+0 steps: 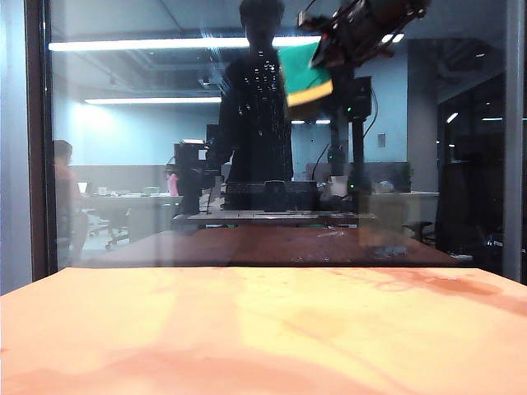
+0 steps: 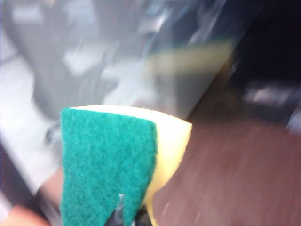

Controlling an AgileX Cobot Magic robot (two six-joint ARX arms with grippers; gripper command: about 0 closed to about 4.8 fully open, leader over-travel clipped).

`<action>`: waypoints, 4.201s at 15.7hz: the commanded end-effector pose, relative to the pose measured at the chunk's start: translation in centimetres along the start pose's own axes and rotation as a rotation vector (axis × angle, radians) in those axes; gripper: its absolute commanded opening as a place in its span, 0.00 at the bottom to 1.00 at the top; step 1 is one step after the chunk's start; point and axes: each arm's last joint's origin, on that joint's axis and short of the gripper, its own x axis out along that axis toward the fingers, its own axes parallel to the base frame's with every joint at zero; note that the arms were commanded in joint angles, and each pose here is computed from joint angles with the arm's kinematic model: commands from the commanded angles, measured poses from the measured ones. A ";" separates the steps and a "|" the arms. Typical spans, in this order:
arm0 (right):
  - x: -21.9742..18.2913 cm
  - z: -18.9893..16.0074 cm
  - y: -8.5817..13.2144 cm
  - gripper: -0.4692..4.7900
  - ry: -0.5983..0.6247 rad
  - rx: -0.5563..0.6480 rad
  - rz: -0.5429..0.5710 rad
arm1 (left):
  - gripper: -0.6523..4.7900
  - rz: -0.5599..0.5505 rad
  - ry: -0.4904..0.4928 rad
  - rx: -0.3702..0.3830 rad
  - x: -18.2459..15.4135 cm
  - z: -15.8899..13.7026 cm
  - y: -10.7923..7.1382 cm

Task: Pick up the sponge from the table, wipe the water off the glass, and finally place the sponge back on the table.

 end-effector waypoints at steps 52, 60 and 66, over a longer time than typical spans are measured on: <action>6.0 1.8 1.2 0.07 0.125 -0.155 -0.050 | 0.11 0.002 -0.015 0.012 0.0 0.2 0.0; 8.4 -2.7 0.4 0.07 0.245 -0.139 -0.060 | 0.11 0.005 -0.060 0.036 0.0 0.7 0.0; 6.7 3.9 1.2 0.07 0.044 -0.168 -0.064 | 0.11 0.006 -0.075 0.045 0.0 0.9 0.1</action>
